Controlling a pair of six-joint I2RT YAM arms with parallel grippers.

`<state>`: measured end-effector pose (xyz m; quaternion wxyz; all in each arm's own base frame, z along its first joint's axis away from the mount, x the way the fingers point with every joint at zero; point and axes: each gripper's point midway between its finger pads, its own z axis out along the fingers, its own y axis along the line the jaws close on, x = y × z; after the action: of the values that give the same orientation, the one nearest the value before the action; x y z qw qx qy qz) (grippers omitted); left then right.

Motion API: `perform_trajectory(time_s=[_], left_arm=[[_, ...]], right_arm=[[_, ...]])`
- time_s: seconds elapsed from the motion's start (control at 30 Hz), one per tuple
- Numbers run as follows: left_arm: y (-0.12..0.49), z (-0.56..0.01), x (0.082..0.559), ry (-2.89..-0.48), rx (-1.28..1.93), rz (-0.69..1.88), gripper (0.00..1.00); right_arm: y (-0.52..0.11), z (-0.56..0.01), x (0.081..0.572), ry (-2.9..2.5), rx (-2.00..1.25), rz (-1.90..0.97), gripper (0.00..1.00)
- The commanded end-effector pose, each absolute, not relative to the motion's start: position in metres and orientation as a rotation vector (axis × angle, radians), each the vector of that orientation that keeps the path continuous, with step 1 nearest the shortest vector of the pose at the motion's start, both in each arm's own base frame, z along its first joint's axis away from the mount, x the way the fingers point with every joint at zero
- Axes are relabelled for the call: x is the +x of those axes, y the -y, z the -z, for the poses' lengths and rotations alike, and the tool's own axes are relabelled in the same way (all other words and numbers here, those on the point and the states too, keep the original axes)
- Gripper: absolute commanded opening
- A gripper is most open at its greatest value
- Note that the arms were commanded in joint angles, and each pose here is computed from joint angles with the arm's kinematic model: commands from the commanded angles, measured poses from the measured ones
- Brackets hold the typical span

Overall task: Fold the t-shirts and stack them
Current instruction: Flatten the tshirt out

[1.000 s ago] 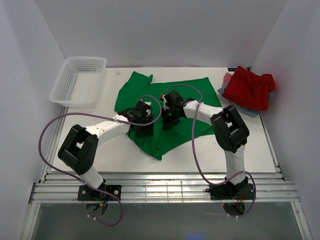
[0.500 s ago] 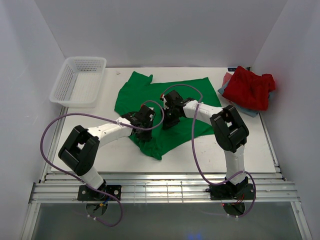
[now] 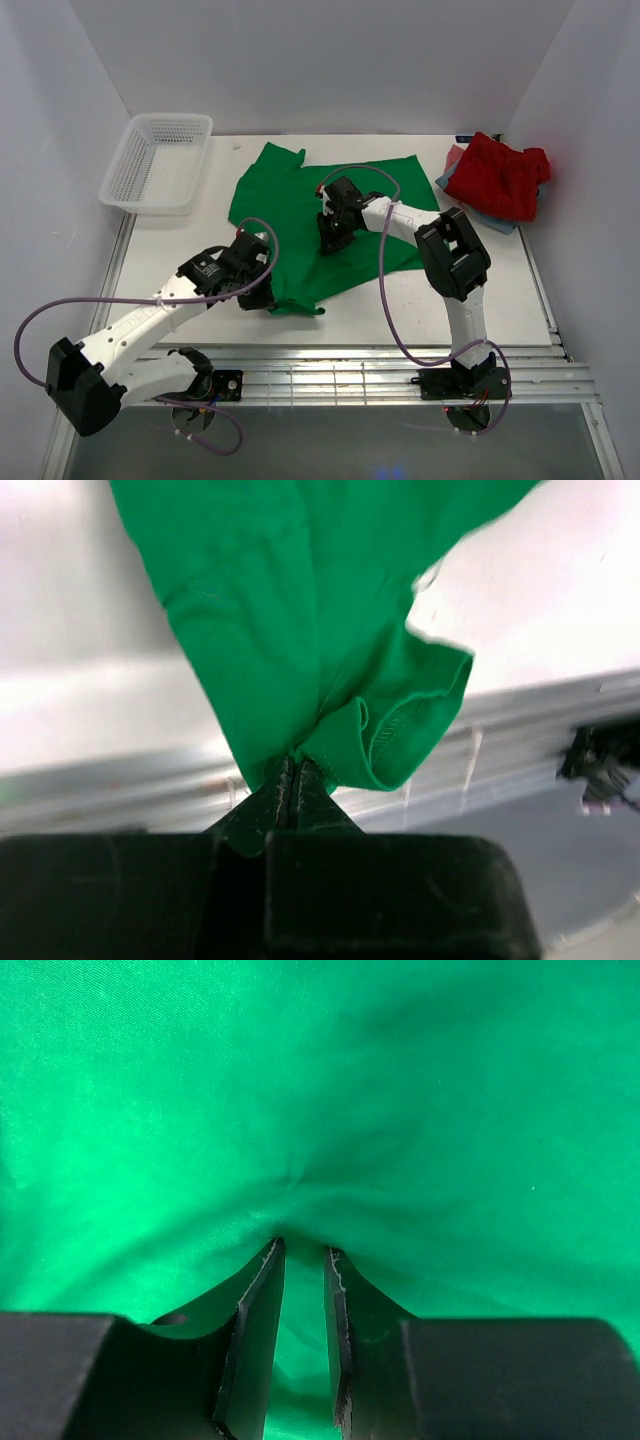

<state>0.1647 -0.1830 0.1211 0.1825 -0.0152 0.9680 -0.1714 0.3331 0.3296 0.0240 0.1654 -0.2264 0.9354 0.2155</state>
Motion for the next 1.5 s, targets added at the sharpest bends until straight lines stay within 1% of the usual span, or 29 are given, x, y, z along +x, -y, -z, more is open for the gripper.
perform_trajectory(time_s=[0.0, 0.1, 0.17, 0.2, 0.23, 0.3, 0.33, 0.4, 0.47, 0.57, 0.6, 0.63, 0.67, 0.73, 0.77, 0.9, 1.0, 1.03, 1.17, 1.33, 1.43, 1.47], left_arm=[[0.172, -0.110, 0.102, -2.972, -0.149, 0.525, 0.00], [0.162, -0.108, 0.074, -3.025, -0.160, 0.529, 0.01], [0.155, -0.108, 0.065, -3.027, -0.171, 0.535, 0.11], [0.148, -0.104, 0.058, -3.053, -0.176, 0.506, 0.27], [0.147, -0.105, 0.057, -3.055, -0.164, 0.508, 0.32], [0.146, -0.113, 0.060, -3.024, -0.152, 0.509, 0.37], [0.147, -0.119, 0.064, -2.999, -0.140, 0.512, 0.42], [0.148, -0.129, 0.075, -2.958, -0.109, 0.490, 0.48], [0.153, -0.148, 0.096, -2.873, -0.087, 0.474, 0.49], [0.163, -0.153, 0.137, -2.760, -0.057, 0.389, 0.47], [0.173, -0.146, 0.154, -2.742, -0.038, 0.366, 0.45], [0.180, -0.143, 0.165, -2.721, -0.034, 0.355, 0.42], [0.192, -0.144, 0.184, -2.663, -0.034, 0.375, 0.34], [0.206, -0.130, 0.204, -2.657, 0.004, 0.343, 0.27], [0.216, -0.135, 0.220, -2.599, 0.005, 0.358, 0.22], [0.229, -0.117, 0.248, -2.561, 0.057, 0.298, 0.20], [0.224, -0.093, 0.252, -2.569, 0.107, 0.222, 0.18], [0.220, -0.087, 0.252, -2.568, 0.116, 0.200, 0.16], [0.215, -0.073, 0.253, -2.549, 0.123, 0.177, 0.16], [0.203, -0.046, 0.239, -2.613, 0.147, 0.117, 0.15], [0.191, -0.041, 0.225, -2.653, 0.133, 0.092, 0.01], [0.182, -0.039, 0.218, -2.674, 0.130, 0.053, 0.00]], right_arm=[[-0.308, 0.022, 0.318, -2.795, -0.687, -0.494, 0.29], [-0.307, 0.024, 0.318, -2.799, -0.697, -0.482, 0.29], [-0.306, 0.025, 0.316, -2.804, -0.698, -0.480, 0.29], [-0.305, 0.025, 0.316, -2.804, -0.698, -0.480, 0.29], [-0.305, 0.026, 0.315, -2.808, -0.697, -0.483, 0.29], [-0.305, 0.027, 0.315, -2.812, -0.699, -0.480, 0.29], [-0.304, 0.028, 0.315, -2.813, -0.701, -0.477, 0.29], [-0.305, 0.027, 0.316, -2.809, -0.704, -0.472, 0.29], [-0.303, 0.026, 0.317, -2.809, -0.699, -0.461, 0.29], [-0.303, 0.021, 0.318, -2.795, -0.686, -0.464, 0.29], [-0.305, 0.017, 0.317, -2.785, -0.683, -0.472, 0.29], [-0.304, 0.016, 0.317, -2.785, -0.674, -0.481, 0.29], [-0.306, 0.013, 0.317, -2.775, -0.672, -0.491, 0.29], [-0.306, 0.006, 0.319, -2.758, -0.670, -0.497, 0.29], [-0.305, 0.006, 0.318, -2.759, -0.669, -0.492, 0.29], [-0.304, 0.005, 0.316, -2.757, -0.674, -0.487, 0.29], [-0.303, 0.007, 0.316, -2.758, -0.671, -0.491, 0.29], [-0.304, 0.007, 0.317, -2.756, -0.668, -0.491, 0.29], [-0.306, 0.008, 0.316, -2.757, -0.658, -0.507, 0.29], [-0.308, 0.007, 0.317, -2.752, -0.657, -0.517, 0.29], [-0.308, 0.007, 0.318, -2.752, -0.657, -0.515, 0.29], [-0.308, 0.007, 0.318, -2.753, -0.656, -0.512, 0.29]])
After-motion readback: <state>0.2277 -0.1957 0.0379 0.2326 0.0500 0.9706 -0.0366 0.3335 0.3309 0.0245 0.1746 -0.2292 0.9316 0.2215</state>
